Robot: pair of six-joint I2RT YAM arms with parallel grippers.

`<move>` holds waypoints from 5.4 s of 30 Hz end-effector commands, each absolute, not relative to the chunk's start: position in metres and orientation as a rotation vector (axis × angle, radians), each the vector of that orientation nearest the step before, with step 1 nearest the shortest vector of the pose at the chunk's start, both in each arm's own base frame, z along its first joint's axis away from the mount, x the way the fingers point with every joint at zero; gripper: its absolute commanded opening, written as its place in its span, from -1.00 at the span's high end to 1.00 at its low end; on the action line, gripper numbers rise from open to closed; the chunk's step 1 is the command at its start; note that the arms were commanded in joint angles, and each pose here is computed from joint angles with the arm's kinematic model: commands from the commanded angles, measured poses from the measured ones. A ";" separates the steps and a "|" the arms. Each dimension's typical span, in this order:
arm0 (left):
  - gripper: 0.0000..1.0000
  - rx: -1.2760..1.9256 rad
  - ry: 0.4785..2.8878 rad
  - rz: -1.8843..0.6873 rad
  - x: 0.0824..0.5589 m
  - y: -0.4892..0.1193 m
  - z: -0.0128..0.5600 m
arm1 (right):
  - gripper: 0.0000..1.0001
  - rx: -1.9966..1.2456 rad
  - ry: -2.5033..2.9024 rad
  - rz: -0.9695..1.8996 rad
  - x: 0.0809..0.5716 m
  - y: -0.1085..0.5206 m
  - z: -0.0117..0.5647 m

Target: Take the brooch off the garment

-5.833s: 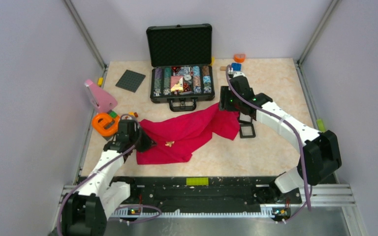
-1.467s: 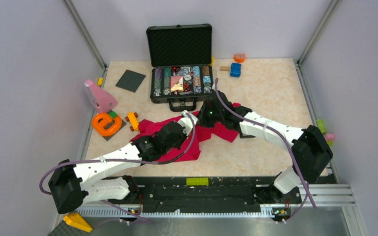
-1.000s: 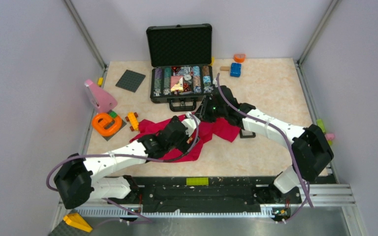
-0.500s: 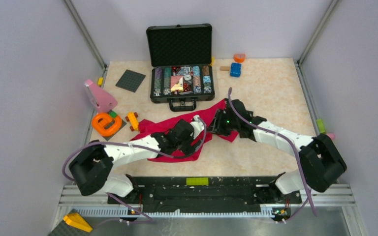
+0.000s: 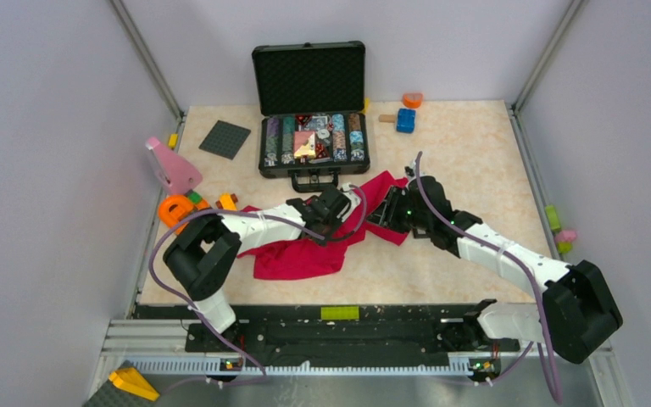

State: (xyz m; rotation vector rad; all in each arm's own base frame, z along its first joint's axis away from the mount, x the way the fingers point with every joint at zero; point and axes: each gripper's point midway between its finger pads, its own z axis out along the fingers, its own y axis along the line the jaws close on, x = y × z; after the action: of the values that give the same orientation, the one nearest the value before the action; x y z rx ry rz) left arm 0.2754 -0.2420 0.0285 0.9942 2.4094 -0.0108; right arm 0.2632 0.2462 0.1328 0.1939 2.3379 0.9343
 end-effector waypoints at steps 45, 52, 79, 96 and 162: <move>1.00 0.840 2.114 -1.106 0.218 -0.298 0.231 | 0.24 -0.425 1.875 1.214 0.200 0.296 0.210; 1.00 0.868 2.107 -1.130 0.215 -0.301 0.229 | 0.37 -0.391 1.880 1.175 0.213 0.299 0.213; -0.35 0.694 1.991 -0.964 0.238 -0.271 0.217 | 1.00 -0.350 1.988 1.114 0.216 0.293 0.198; -0.31 0.839 1.886 -1.081 0.204 -0.277 0.174 | 1.00 -0.330 2.048 1.116 0.215 0.295 0.206; 1.00 0.494 1.598 -0.602 0.265 -0.205 0.483 | 1.00 0.331 1.972 0.647 0.253 0.143 0.235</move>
State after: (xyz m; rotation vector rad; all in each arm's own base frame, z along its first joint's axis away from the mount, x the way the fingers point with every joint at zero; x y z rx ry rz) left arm 0.2704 -0.1599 0.3822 0.4722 1.9008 -0.2920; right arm 0.2447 0.1368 0.1949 0.3521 2.0679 0.5820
